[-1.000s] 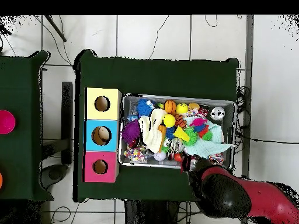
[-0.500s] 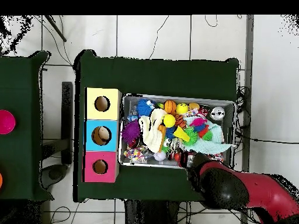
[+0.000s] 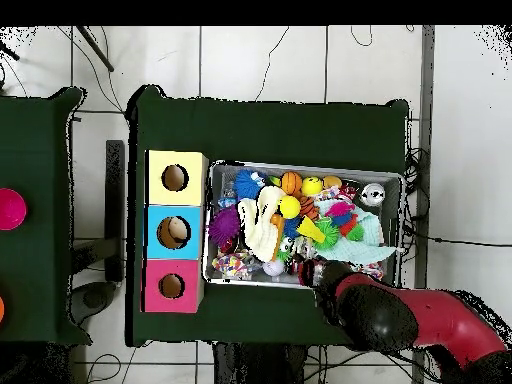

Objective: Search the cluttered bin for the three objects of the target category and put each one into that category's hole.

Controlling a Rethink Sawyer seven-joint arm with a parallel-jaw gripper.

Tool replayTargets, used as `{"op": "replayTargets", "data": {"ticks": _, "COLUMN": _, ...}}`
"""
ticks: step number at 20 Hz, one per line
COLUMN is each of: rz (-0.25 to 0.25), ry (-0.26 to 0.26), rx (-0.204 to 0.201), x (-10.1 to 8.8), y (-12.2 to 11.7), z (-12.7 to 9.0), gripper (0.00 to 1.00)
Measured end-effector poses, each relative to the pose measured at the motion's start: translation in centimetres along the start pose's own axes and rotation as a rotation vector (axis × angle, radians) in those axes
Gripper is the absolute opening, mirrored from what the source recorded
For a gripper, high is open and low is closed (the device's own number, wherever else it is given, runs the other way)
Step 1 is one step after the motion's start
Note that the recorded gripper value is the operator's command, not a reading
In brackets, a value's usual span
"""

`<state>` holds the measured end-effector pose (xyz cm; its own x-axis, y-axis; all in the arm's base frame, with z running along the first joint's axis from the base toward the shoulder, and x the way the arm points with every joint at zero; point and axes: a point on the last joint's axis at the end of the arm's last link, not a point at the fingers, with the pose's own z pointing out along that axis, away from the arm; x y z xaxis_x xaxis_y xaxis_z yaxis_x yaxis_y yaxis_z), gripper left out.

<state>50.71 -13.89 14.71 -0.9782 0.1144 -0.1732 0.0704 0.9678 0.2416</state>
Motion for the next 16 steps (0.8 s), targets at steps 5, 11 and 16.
{"op": "replayTargets", "data": {"ticks": 5, "rz": -0.013, "ry": 0.009, "rx": -0.034, "x": 0.5, "y": 0.3, "z": 1.1, "gripper": 1.00}}
{"op": "replayTargets", "data": {"ticks": 11, "rz": -0.033, "ry": 0.004, "rx": -0.068, "x": 0.5, "y": 0.4, "z": 2.2, "gripper": 1.00}}
{"op": "replayTargets", "data": {"ticks": 16, "rz": -0.041, "ry": -0.019, "rx": -0.086, "x": -0.2, "y": -0.1, "z": 2.7, "gripper": 1.00}}
